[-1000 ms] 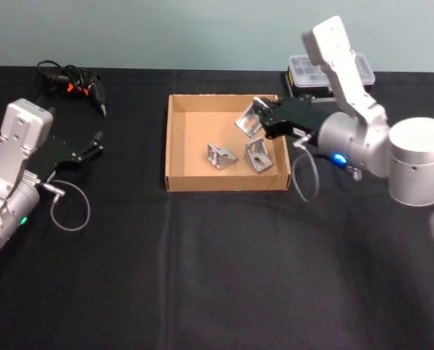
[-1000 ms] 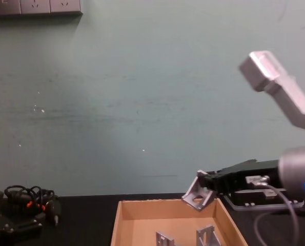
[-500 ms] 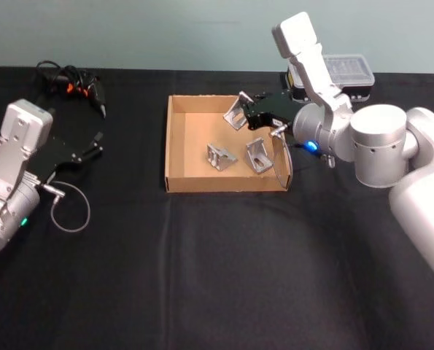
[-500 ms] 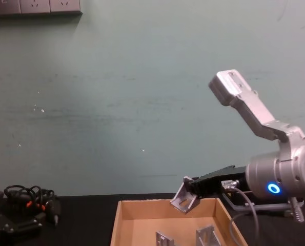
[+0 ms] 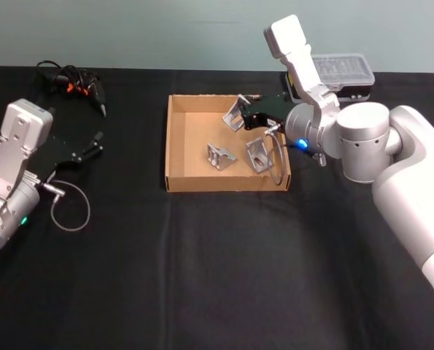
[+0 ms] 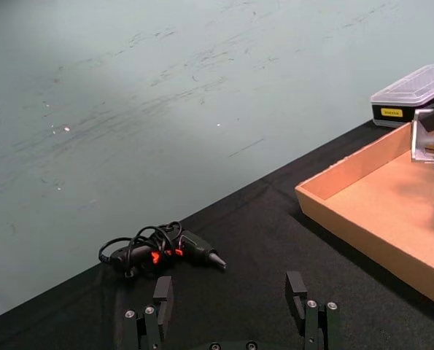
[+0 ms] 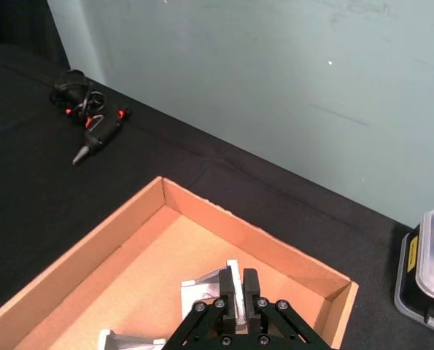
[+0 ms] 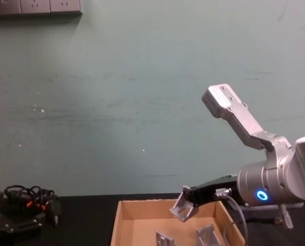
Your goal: Use one hand to pick up the angle iron from the table and place it into the box.
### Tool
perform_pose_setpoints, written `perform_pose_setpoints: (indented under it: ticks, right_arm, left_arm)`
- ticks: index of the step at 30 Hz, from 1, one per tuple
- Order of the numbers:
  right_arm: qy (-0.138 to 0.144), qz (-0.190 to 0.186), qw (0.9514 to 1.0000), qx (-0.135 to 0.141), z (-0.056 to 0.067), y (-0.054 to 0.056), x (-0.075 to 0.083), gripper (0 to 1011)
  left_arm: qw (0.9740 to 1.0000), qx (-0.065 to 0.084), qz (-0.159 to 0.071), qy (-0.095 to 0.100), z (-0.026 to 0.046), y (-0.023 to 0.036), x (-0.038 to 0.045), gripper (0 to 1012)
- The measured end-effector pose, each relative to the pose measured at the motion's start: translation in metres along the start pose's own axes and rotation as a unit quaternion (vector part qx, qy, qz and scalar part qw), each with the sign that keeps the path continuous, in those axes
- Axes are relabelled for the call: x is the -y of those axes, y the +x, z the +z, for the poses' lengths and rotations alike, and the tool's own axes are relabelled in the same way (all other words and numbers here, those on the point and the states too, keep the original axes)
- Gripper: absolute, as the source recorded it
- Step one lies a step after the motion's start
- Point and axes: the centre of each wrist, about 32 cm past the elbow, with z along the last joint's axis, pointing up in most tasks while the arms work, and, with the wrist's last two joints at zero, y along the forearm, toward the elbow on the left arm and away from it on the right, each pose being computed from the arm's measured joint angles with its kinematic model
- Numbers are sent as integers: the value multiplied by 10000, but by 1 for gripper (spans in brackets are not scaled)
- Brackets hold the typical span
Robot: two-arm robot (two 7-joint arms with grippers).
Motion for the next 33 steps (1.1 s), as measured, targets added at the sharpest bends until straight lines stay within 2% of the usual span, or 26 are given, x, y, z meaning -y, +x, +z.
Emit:
perform_pose_setpoints:
  ticks: [13,30,33]
  right_arm:
    - [-152,-23,9999,-33,-73,-41,-80,80]
    - [-266,8,9996,5,-82,-62,-107,80]
    - [-279,6,9996,-11,-95,-67,-107,120]
  left_arm:
    - [10000,0,0,0,0,0,0,1011]
    - [10000,0,0,0,0,0,0,1011]
    - [10000,0,0,0,0,0,0,1011]
